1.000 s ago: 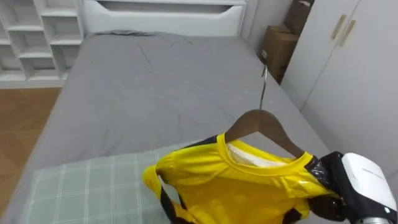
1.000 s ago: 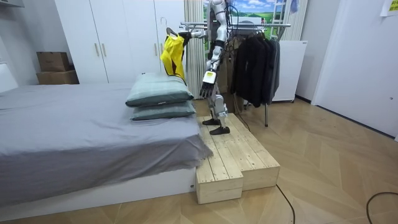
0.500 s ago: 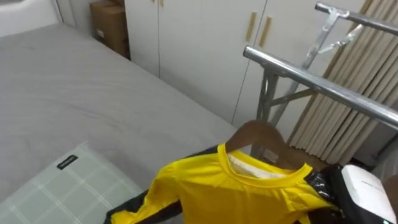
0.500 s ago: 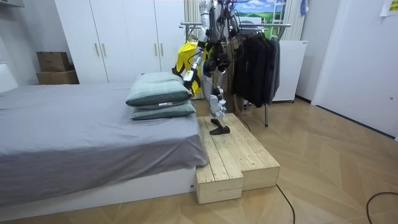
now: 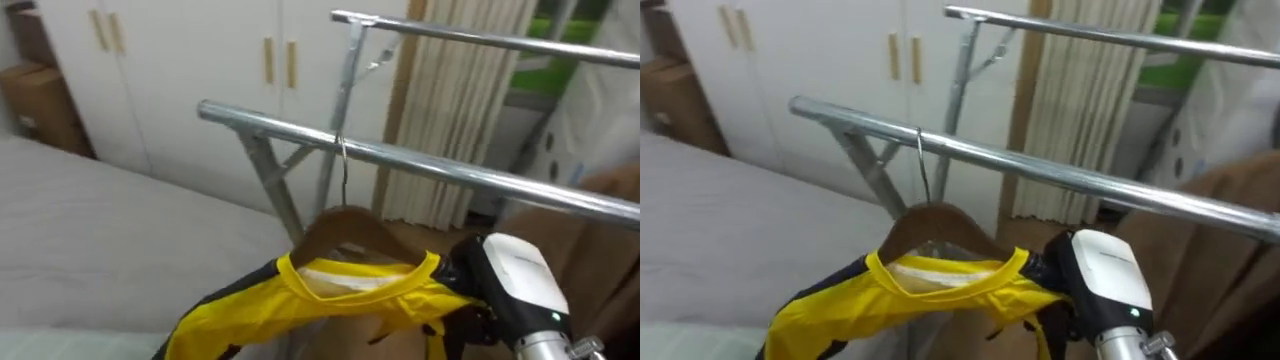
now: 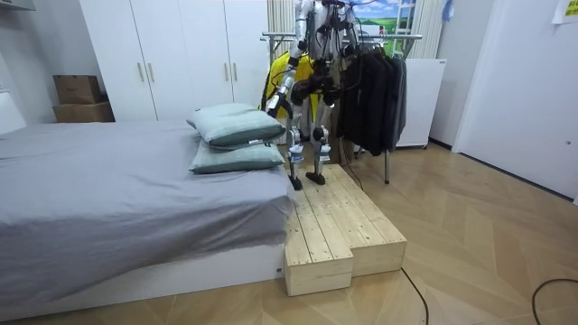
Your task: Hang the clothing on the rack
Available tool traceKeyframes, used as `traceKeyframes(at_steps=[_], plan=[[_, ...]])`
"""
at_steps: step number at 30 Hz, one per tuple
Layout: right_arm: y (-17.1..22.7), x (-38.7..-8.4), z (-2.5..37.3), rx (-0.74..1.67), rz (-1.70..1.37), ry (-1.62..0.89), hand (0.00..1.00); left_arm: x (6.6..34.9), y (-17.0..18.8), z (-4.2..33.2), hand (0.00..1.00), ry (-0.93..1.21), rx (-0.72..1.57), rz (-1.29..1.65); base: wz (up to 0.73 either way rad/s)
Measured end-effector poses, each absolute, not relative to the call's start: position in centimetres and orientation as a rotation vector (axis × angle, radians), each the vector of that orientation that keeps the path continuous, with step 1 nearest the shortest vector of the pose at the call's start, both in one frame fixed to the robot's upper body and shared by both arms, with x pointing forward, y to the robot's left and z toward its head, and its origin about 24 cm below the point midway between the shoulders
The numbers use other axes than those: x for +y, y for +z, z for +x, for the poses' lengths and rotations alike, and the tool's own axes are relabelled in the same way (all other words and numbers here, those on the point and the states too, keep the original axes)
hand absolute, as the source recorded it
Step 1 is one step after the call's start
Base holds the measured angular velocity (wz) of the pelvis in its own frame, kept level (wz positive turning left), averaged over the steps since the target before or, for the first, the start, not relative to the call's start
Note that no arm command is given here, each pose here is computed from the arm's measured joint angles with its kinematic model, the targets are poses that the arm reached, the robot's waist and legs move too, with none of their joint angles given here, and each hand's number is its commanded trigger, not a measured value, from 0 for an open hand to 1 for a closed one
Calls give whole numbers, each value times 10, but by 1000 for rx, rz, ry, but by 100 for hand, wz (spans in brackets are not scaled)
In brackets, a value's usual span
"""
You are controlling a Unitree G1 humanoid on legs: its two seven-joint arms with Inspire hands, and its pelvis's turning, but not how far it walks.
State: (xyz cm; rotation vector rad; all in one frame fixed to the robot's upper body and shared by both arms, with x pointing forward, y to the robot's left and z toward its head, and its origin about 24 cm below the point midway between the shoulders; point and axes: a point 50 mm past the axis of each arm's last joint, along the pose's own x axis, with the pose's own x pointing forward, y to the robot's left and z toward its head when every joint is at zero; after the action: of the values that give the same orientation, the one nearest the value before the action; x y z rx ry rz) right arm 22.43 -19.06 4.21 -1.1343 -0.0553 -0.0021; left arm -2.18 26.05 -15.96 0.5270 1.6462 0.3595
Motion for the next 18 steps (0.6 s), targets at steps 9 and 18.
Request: traceKeyframes(at_steps=[9, 18], plan=[[48, -190, 224, -80, -1182, -20, 100, 248, -164, 28, 0, 368, 1473, 427, -64], [73, -182, 224, -209, -1180, -70, 100, 244, -167, 31, 0, 343, 1454, 408, -40]])
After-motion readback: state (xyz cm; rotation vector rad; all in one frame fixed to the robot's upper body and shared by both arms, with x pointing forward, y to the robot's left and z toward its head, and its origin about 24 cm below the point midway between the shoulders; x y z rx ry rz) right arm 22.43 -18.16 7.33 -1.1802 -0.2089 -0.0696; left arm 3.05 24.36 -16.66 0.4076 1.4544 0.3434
